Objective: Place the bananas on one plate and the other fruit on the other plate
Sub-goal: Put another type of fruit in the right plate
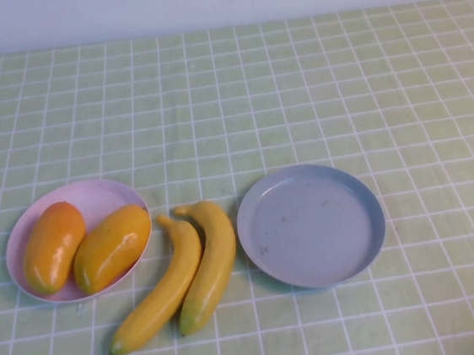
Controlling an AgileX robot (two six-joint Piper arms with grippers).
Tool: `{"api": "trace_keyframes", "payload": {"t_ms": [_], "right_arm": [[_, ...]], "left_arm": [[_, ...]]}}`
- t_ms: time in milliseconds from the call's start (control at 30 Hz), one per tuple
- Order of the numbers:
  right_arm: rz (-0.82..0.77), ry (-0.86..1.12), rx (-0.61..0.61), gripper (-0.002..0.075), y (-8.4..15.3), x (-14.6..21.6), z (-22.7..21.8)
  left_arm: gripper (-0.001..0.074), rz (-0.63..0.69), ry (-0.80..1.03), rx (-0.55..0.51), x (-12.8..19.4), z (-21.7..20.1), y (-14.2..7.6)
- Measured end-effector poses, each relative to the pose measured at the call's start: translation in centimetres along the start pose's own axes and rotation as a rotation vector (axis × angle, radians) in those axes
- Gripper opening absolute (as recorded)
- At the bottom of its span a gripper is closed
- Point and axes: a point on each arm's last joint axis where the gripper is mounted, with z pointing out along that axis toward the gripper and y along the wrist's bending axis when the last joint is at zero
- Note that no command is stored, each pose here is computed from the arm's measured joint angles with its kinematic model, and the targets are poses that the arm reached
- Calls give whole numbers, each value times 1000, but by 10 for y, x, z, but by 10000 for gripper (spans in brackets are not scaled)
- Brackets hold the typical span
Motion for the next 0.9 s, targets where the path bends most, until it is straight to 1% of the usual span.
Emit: {"api": "trace_keyframes", "payload": {"t_ms": [100, 200, 267, 367, 533, 667, 900], "right_arm": [[1, 0, 0, -17, 0, 0, 0], [2, 0, -1, -17, 0, 0, 0], [2, 0, -1, -17, 0, 0, 0], [2, 0, -1, -17, 0, 0, 0], [2, 0, -1, -17, 0, 0, 0], [2, 0, -1, -17, 0, 0, 0], [2, 0, -1, -17, 0, 0, 0]], "left_arm": [[3, 1, -61, -82, 9, -10, 5], [3, -5, -79, -143, 24, -15, 7], [3, -12, -75, -172, 31, -17, 8], [3, -22, -23, -200, 37, -17, 10], [3, -38, 154, -220, 53, -19, 10], [3, -50, 302, -212, 66, -21, 9], [3, -51, 326, -211, 68, -22, 8]]}}
